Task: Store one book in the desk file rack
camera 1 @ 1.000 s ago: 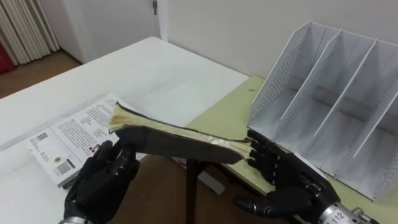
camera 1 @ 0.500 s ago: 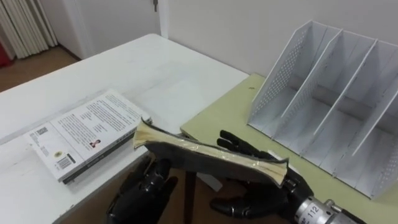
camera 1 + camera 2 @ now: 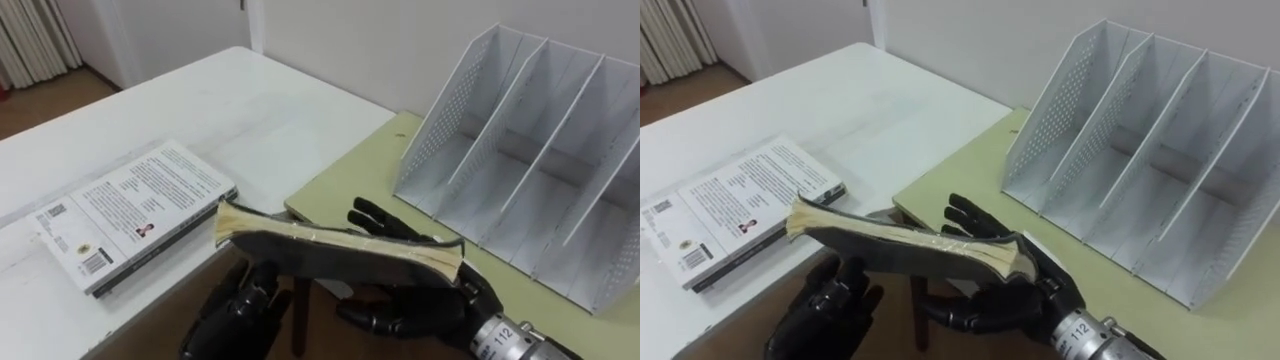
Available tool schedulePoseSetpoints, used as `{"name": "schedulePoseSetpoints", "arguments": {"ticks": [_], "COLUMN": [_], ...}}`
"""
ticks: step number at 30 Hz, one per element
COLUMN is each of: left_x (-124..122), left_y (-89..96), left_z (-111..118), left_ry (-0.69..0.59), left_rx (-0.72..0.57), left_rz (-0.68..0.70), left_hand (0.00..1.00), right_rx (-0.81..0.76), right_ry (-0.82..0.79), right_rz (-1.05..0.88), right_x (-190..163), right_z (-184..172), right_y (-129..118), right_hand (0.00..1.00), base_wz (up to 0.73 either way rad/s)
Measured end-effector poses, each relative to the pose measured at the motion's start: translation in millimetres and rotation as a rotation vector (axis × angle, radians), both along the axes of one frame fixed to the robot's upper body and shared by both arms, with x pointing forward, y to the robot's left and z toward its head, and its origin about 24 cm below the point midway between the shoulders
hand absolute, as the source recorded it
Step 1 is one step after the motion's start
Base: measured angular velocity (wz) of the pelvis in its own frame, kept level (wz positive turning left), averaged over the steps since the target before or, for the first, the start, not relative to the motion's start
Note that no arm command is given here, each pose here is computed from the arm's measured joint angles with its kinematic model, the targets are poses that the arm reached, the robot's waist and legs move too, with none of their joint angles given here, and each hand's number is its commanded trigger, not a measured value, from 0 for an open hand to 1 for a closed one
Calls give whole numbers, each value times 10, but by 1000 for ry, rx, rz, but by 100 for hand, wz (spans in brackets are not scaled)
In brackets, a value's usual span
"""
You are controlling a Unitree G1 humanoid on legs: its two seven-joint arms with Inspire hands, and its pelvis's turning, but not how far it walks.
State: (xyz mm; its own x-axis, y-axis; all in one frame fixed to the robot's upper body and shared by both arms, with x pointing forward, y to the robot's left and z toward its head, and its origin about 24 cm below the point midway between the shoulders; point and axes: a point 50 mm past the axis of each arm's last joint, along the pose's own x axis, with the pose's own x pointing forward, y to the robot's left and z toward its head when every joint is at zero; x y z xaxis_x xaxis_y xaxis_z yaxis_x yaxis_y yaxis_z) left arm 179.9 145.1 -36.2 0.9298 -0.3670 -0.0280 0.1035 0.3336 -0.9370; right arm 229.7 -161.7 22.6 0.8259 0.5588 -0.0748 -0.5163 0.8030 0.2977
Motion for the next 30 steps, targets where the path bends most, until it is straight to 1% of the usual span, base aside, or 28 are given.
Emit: {"name": "schedulePoseSetpoints", "arguments": {"ticks": [5, 7, 10, 14, 28, 29, 30], "left_x": [-42, -92, -151, -173, -227, -230, -231], "left_y": [12, 20, 6, 12, 68, 66, 65], "left_z": [-76, -169, -234, -254, -324, -327, -328], "left_ry": [27, 55, 70, 75, 102, 103, 104], "left_rx": [21, 39, 48, 73, 101, 101, 101], "left_rz": [-20, -37, -76, -104, -133, -135, -135], "left_hand": [100, 100, 100, 100, 100, 58, 0], "right_rx": [5, 3, -15, -38, -81, -84, -85], "right_ry": [-1, 6, 22, 24, 38, 38, 39], "right_rz": [13, 39, 17, 28, 54, 54, 53], "right_x": [-4, -17, -15, -20, -38, -38, -38], "right_z": [2, -16, -42, -42, -62, -63, -63], "right_y": [8, 65, 49, 17, 7, 4, 3], "right_hand": [100, 100, 100, 100, 100, 100, 100], "base_wz": [-1, 0, 0, 0, 0, -3, 0]}}
